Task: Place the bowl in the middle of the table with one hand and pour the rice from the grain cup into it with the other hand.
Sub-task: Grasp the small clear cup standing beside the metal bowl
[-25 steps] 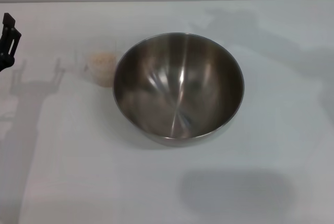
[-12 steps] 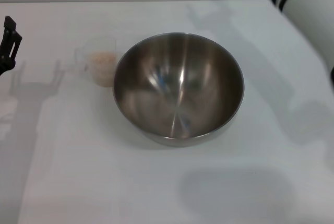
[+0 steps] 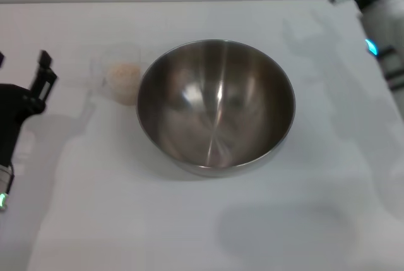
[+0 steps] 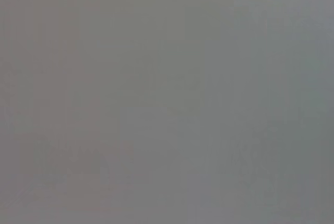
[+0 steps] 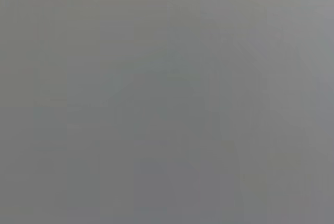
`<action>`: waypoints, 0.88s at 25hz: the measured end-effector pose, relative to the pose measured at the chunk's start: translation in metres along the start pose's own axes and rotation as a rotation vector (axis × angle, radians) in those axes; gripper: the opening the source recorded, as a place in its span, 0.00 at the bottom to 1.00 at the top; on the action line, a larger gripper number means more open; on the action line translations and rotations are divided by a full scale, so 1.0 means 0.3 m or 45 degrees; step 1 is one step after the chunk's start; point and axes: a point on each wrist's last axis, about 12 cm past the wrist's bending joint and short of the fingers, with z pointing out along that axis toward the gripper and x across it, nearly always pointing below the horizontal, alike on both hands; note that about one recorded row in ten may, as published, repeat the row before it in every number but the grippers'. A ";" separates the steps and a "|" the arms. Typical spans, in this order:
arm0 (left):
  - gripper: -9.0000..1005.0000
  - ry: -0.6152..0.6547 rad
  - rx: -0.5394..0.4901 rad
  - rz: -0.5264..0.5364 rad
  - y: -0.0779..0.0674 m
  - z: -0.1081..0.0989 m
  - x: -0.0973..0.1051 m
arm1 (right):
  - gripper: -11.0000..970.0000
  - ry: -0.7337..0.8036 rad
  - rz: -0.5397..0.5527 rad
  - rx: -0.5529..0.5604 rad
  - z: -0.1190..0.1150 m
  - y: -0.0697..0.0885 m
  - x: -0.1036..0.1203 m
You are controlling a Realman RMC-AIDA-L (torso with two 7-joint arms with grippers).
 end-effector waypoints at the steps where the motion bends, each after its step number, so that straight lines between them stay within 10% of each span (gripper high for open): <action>1: 0.72 0.012 0.024 0.005 -0.007 -0.006 0.004 | 0.68 0.001 0.002 0.013 -0.036 -0.023 0.012; 8: 0.72 0.110 0.078 0.053 -0.021 -0.010 0.035 | 0.68 0.119 -0.018 0.071 -0.195 -0.111 0.071; 22: 0.71 0.304 0.162 0.157 -0.063 0.083 0.086 | 0.68 0.182 -0.049 0.112 -0.265 -0.143 0.087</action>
